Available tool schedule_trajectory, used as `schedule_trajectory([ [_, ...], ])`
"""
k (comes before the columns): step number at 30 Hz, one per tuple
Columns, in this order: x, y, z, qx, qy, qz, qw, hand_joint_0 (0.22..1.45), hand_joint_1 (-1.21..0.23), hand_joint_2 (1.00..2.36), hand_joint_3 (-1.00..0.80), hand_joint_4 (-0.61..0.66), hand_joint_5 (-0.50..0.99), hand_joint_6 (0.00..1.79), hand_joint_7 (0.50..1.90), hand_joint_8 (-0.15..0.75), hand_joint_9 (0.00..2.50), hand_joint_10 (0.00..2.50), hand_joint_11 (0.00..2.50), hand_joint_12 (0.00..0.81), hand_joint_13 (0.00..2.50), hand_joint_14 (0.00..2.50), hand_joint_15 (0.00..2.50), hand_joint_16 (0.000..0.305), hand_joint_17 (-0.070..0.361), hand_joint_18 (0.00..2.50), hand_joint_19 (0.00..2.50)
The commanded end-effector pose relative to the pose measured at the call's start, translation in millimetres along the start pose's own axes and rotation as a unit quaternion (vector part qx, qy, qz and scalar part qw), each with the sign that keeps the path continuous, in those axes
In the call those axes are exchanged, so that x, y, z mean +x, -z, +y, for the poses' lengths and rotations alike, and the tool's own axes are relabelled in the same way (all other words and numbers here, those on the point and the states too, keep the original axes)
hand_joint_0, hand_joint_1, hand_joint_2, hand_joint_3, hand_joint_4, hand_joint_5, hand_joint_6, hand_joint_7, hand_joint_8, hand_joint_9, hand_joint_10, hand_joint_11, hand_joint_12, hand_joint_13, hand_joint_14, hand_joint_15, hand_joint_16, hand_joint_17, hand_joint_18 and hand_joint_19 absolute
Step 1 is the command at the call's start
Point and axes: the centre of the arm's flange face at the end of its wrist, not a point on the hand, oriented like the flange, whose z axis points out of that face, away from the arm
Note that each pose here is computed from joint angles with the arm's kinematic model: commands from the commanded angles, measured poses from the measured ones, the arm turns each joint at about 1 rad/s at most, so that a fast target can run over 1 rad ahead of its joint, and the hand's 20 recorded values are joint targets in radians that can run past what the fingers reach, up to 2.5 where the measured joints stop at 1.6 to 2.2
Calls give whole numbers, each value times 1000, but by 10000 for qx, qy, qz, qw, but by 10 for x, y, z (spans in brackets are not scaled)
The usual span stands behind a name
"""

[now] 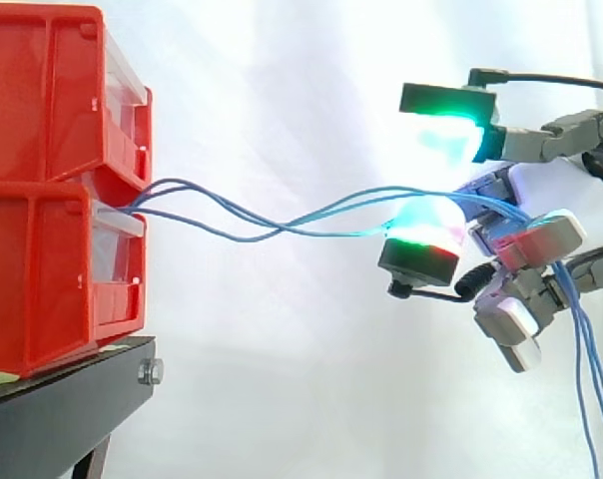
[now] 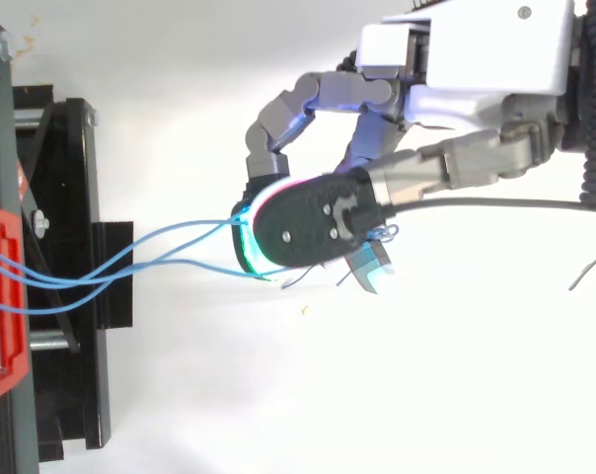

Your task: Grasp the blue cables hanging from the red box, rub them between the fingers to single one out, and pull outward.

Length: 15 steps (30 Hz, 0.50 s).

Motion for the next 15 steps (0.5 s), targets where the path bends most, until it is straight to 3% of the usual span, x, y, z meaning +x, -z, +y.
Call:
schedule_trajectory([
  [1, -2, 5, 10, -9, -1, -1, 10000, 487, -303, 1000, -500, 57, -77, 727, 1022, 242, 1437, 25, 736, 348, 1004, 30, 697, 54, 121, 774, 625],
  [5, 0, 0, 1, -1, 0, 0, 10000, 530, -349, 1000, -500, 37, -61, 678, 1148, 241, 1448, 23, 748, 336, 995, 31, 696, 50, 113, 746, 643],
  [8, 0, 0, 1, -1, 0, 0, 10000, 581, -542, 1007, -405, 26, -69, 722, 1160, 235, 1457, 24, 770, 325, 1002, 32, 711, 48, 108, 748, 656],
  [15, 0, 0, 1, -1, 0, 0, 10000, 571, -665, 1013, -216, 46, -114, 849, 1135, 266, 1418, 23, 809, 358, 1035, 30, 707, 55, 123, 826, 625],
])
